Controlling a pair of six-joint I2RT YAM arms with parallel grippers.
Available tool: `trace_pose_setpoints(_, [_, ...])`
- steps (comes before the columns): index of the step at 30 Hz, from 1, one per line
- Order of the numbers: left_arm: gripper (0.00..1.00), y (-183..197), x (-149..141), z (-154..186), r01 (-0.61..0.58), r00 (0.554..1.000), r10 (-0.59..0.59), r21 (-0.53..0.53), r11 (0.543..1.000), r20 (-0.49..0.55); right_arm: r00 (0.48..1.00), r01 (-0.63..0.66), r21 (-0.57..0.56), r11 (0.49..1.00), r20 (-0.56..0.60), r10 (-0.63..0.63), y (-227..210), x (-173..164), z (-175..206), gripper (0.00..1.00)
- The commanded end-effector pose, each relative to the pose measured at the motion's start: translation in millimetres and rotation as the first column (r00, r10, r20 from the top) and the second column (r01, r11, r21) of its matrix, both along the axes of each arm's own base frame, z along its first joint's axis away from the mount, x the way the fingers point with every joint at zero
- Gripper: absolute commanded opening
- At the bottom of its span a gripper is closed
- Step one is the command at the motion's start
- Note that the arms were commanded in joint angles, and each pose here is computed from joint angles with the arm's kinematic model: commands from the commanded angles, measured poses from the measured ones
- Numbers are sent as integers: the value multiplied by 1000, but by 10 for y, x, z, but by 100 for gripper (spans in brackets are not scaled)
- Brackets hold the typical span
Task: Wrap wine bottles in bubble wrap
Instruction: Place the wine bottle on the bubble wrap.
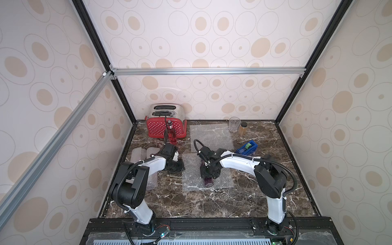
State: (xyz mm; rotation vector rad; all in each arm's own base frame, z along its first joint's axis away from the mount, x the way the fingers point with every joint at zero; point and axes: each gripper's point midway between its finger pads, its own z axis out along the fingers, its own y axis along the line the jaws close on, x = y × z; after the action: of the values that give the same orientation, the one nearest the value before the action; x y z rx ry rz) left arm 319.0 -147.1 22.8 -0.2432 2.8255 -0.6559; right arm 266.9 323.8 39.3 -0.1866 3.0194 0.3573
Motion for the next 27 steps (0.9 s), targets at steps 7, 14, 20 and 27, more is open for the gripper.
trace_pose_setpoints(7, [41, 29, 80, 238, 21, 999, -23, 42, 999, 47, 994, 106, 48, 993, -5, -106, -56, -52, 140, 54])
trace_pose_setpoints(14, [40, -28, 82, 563, 56, 989, -59, 20, 998, 138, 989, 150, 31, 988, -18, -149, -117, -83, 38, 54])
trace_pose_setpoints(20, [27, -451, 10, 386, 170, 983, -167, -38, 985, 72, 980, 198, 32, 980, -17, -197, -131, -62, -48, 53])
trace_pose_setpoints(27, [21, -467, -129, 39, 179, 984, -179, -3, 984, -1, 976, 219, 53, 974, -16, -218, -121, -64, -43, 52])
